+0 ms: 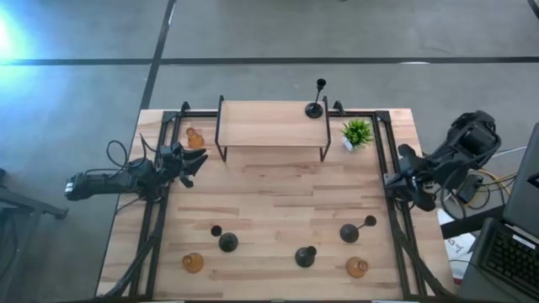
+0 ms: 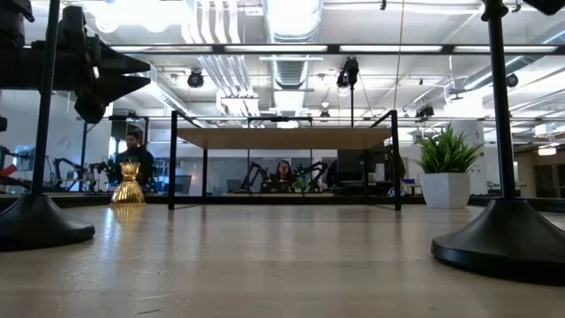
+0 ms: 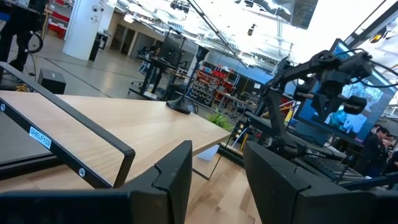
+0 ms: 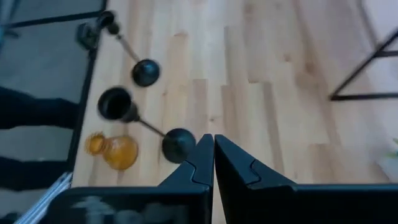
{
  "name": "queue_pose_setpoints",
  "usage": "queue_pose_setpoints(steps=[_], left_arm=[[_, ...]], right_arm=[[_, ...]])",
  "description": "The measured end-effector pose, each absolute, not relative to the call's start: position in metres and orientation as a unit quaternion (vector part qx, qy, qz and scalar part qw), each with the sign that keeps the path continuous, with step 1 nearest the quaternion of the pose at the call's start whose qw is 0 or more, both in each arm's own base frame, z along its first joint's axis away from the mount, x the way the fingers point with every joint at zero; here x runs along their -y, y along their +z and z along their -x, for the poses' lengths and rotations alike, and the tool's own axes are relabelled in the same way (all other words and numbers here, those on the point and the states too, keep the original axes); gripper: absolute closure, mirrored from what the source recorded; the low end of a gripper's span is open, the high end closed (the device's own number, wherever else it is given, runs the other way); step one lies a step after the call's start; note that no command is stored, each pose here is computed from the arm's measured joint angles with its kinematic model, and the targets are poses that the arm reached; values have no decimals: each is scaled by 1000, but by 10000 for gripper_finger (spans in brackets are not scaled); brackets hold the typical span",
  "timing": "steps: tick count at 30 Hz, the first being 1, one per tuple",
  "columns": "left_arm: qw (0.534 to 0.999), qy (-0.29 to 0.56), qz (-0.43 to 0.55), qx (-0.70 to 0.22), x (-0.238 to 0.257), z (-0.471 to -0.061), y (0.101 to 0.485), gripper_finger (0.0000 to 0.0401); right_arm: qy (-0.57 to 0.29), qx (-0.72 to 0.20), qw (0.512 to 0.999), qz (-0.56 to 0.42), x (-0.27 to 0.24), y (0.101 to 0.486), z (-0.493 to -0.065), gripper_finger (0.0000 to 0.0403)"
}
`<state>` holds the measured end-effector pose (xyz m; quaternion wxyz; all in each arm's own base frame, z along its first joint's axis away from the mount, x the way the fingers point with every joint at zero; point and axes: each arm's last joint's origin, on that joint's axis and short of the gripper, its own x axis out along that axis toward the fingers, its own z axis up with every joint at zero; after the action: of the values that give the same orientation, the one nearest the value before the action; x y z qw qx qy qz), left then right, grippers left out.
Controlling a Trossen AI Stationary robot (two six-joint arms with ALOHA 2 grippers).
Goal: Pick & Place candle stick holders
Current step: Put the black candle holder on the shelf
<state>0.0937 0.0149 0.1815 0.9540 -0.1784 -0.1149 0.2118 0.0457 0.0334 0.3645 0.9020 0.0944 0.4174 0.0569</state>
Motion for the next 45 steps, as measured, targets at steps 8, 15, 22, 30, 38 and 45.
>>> queue_pose_setpoints(steps=[8, 15, 22, 30, 38, 45], left_arm=[[954, 212, 178, 115, -15, -94, 181, 252], [954, 212, 178, 115, -15, -94, 181, 252], [954, 212, 178, 114, -15, -94, 181, 252], [954, 212, 178, 114, -15, -94, 181, 252], [954, 212, 178, 112, -15, -94, 181, 252], [954, 212, 178, 112, -15, -94, 181, 252]], right_arm=[[156, -415, 893, -73, -40, 317, -46, 394], [196, -406, 891, -54, -51, 283, -54, 394], [201, -429, 880, -42, -59, 249, -61, 394], [210, -409, 884, -88, -68, 238, -69, 335], [183, -396, 896, -78, -69, 226, -72, 245], [203, -359, 907, -89, -74, 226, -77, 202]])
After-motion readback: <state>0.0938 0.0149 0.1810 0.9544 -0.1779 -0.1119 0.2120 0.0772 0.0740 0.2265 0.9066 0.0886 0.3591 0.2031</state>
